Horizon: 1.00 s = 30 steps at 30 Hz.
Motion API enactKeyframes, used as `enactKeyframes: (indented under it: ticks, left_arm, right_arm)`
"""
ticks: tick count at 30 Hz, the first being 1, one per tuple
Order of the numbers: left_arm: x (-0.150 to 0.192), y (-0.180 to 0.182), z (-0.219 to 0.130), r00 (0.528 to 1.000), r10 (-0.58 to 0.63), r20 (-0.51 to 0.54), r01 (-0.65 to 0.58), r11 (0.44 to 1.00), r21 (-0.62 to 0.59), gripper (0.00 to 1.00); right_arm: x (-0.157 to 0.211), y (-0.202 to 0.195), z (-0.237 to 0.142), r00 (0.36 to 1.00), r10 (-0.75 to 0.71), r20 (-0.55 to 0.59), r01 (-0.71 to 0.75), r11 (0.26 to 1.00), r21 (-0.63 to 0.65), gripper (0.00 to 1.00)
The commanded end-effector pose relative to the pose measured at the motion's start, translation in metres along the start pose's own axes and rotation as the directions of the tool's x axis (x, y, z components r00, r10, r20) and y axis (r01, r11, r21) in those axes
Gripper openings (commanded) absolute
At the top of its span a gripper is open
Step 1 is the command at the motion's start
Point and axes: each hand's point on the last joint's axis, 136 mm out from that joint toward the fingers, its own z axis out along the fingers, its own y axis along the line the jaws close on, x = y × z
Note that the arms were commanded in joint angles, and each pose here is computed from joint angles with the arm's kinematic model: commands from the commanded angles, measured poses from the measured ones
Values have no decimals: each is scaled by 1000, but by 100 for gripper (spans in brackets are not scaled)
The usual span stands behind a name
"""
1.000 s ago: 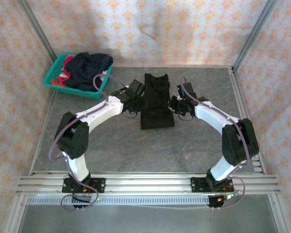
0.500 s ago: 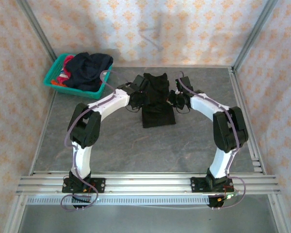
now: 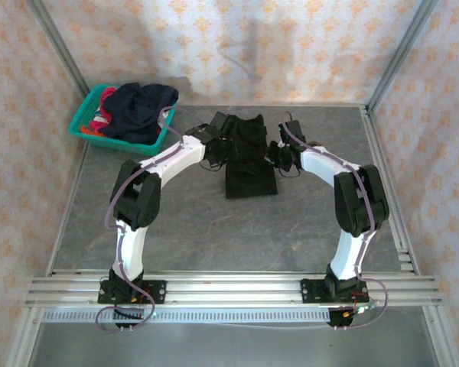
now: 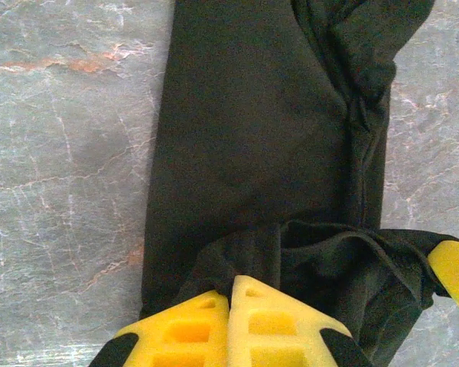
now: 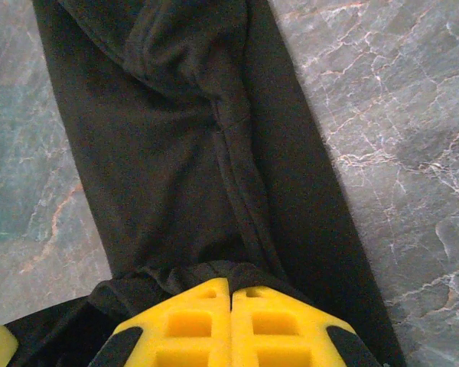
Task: Fold and stack the t-shirts
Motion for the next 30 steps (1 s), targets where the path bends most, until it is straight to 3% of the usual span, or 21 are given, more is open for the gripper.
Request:
enactKeyframes:
  ticks: [1,17,30]
  left_arm:
    - [-12,-10,-25,999,16,29,-16,1000,19,0]
    - [-26,8,13,1000,24,14,-22,996,-81,0]
    - [-38,11,32,1000,5,21,-4,997,-73,0]
  right_arm:
    - [-20,20,-29,996,-6,94,11,998,-58,0]
    - [-37,8,11,998,-10,67,10,1000,1,0]
    - [-43,-5,41,998,9,68,-11,999,32,0]
